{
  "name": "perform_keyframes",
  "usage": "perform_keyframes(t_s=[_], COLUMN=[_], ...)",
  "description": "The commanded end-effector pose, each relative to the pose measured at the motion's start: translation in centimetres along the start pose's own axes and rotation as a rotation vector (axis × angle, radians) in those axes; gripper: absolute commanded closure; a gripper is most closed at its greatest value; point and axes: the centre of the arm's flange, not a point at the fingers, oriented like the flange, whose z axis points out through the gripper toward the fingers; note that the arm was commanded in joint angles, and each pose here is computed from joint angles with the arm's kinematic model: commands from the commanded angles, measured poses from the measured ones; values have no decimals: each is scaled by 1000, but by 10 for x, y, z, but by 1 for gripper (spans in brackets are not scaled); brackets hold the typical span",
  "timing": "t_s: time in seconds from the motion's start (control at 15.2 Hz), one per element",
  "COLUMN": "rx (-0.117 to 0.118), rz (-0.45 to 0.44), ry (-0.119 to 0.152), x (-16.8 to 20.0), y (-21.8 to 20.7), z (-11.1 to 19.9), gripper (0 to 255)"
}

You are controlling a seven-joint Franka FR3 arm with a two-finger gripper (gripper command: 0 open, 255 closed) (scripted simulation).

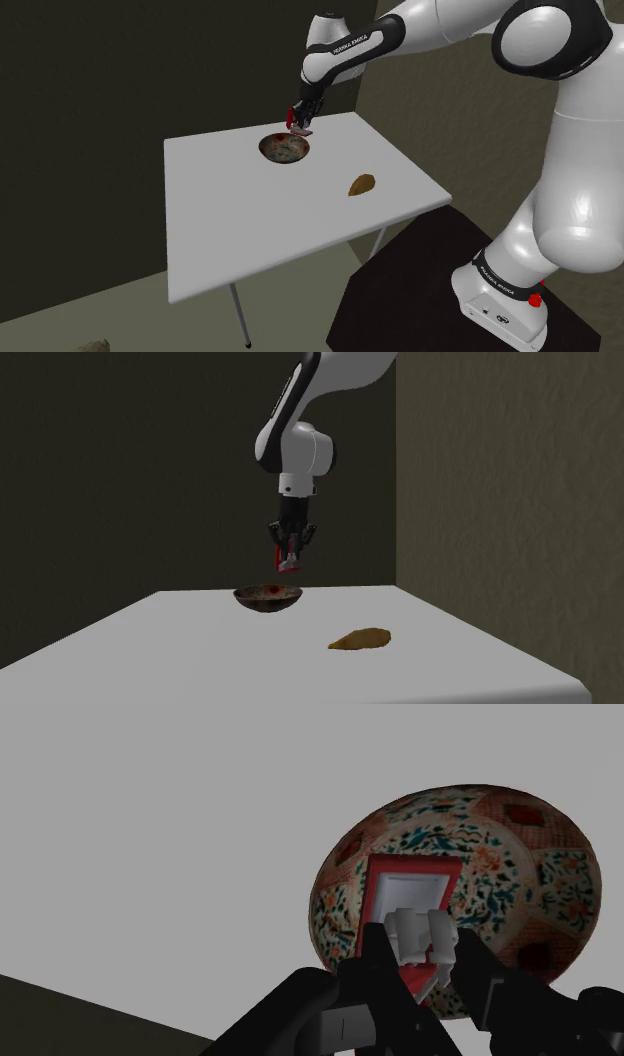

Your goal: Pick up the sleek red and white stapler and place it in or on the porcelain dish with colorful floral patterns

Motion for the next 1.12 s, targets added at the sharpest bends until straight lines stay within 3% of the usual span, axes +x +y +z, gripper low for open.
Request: perform_keyframes(t_s=[0.0,0.13,1.06], rx=[0,0,0], rz=[1,1,1], ry=[0,0,0], x=[11,21,9], y=[-26,-50,-50], z=[1,4,67], gripper=[255,255,255])
